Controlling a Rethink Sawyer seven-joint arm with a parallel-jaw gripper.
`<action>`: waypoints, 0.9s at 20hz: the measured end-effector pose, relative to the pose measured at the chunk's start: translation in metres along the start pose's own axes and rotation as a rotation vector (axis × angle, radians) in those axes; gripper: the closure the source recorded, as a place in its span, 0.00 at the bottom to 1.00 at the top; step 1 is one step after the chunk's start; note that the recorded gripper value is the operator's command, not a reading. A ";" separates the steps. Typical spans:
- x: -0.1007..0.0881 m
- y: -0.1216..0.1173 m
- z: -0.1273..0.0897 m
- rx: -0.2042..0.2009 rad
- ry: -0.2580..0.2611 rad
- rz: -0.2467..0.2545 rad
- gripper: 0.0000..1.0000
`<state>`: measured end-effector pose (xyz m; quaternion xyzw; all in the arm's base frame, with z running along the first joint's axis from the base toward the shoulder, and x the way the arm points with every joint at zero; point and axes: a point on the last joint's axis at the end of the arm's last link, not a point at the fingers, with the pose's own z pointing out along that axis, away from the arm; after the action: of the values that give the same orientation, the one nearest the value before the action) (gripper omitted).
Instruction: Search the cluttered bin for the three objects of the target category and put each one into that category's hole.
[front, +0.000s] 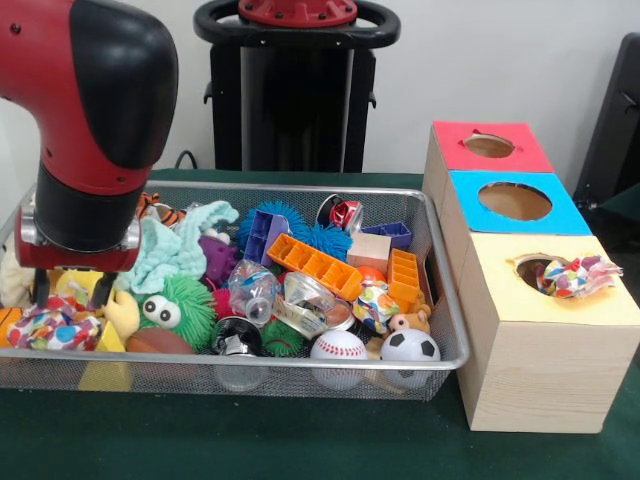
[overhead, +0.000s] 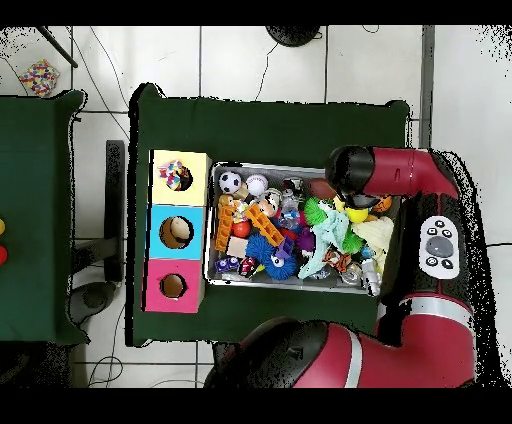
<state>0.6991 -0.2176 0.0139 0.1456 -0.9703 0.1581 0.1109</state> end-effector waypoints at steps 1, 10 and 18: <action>0.002 0.000 0.004 0.005 0.008 -0.004 0.00; 0.006 0.000 0.019 0.023 0.030 -0.023 0.00; 0.005 -0.002 0.018 0.027 0.027 -0.022 0.00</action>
<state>0.6923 -0.2263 -0.0011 0.1554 -0.9649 0.1719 0.1237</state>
